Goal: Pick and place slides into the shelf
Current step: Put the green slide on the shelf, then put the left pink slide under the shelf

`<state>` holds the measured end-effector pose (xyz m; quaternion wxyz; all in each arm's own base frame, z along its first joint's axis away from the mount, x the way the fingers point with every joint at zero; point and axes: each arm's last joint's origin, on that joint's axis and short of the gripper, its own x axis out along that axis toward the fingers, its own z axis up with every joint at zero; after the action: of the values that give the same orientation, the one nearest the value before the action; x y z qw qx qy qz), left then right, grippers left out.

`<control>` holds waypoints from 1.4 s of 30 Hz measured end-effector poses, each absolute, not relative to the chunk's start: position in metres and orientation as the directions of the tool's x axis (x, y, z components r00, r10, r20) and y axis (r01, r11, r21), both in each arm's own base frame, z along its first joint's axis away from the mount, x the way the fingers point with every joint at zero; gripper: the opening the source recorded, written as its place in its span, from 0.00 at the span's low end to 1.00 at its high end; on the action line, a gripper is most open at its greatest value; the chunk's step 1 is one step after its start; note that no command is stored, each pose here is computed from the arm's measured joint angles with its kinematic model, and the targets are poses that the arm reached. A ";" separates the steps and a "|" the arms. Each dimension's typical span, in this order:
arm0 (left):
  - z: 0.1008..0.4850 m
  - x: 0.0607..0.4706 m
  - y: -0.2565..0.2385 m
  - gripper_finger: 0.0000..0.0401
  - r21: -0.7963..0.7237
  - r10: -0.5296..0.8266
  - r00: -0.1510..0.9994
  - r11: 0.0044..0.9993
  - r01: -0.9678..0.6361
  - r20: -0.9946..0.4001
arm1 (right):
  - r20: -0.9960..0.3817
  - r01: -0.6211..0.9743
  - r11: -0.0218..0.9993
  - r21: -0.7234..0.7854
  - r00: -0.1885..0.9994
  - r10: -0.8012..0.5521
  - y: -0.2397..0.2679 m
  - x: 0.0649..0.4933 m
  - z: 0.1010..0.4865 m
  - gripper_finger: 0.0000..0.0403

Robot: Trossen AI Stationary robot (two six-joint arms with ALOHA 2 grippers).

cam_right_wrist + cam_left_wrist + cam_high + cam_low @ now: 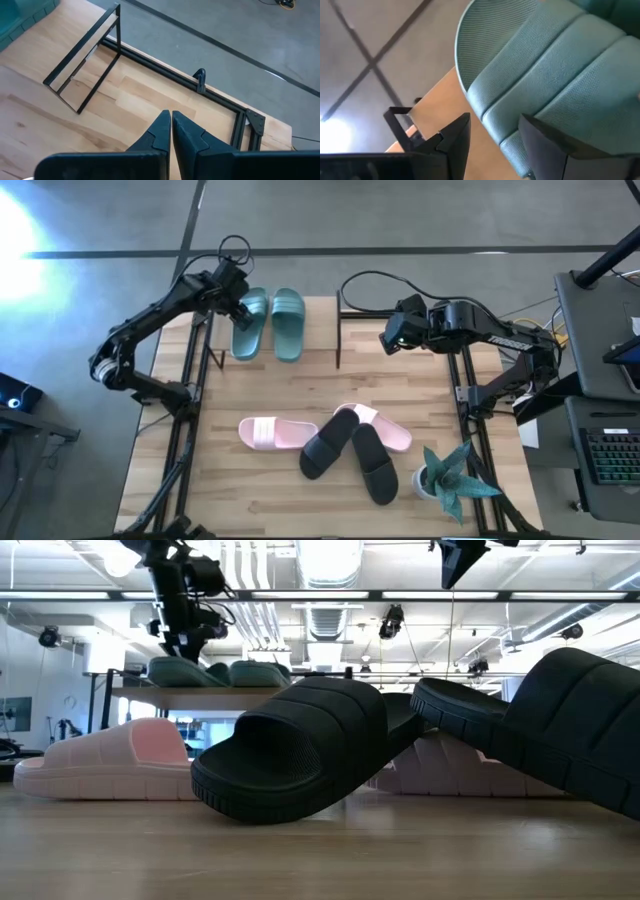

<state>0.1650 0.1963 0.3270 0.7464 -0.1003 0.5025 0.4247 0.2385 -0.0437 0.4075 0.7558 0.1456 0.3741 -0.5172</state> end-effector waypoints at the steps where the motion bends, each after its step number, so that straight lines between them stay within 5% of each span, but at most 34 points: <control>1: 0.329 0.164 0.195 0.40 0.261 0.527 0.152 0.626 -0.735 -0.836 | -0.716 0.891 0.423 -0.167 0.185 -0.673 -0.044 0.238 0.407 0.02; 9: 0.345 0.155 0.178 0.40 0.142 0.494 0.291 0.665 -0.733 -0.819 | -0.716 0.890 0.423 -0.169 0.184 -0.673 -0.044 0.238 0.407 0.02; 16: 0.368 0.133 0.162 0.40 0.370 0.685 0.142 0.542 -0.755 -0.714 | -0.715 0.885 0.430 -0.179 0.183 -0.675 -0.044 0.238 0.407 0.02; 20: 0.395 0.116 0.138 0.40 0.326 0.737 0.244 0.537 -0.778 -0.630 | -0.719 0.883 0.432 -0.181 0.181 -0.671 -0.043 0.238 0.407 0.02; 26: 0.405 0.106 0.097 0.40 -0.209 0.460 0.669 0.712 -0.671 -0.583 | -0.737 0.880 0.444 -0.166 0.189 -0.649 -0.043 0.238 0.407 0.02; 30: 0.389 0.117 0.078 0.39 -0.402 0.249 0.766 0.733 -0.549 -0.592 | -0.751 0.877 0.455 -0.154 0.195 -0.630 -0.042 0.238 0.406 0.02; 42: 0.350 0.214 0.016 0.19 -0.334 0.020 0.732 0.881 -0.335 -0.681 | -0.842 0.836 0.544 -0.072 0.241 -0.482 -0.024 0.245 0.392 0.02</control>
<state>0.2144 0.0157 0.3502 0.9033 -0.2234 0.3528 0.0983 0.2450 -0.0243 0.3916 0.7614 0.2017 0.4386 -0.4326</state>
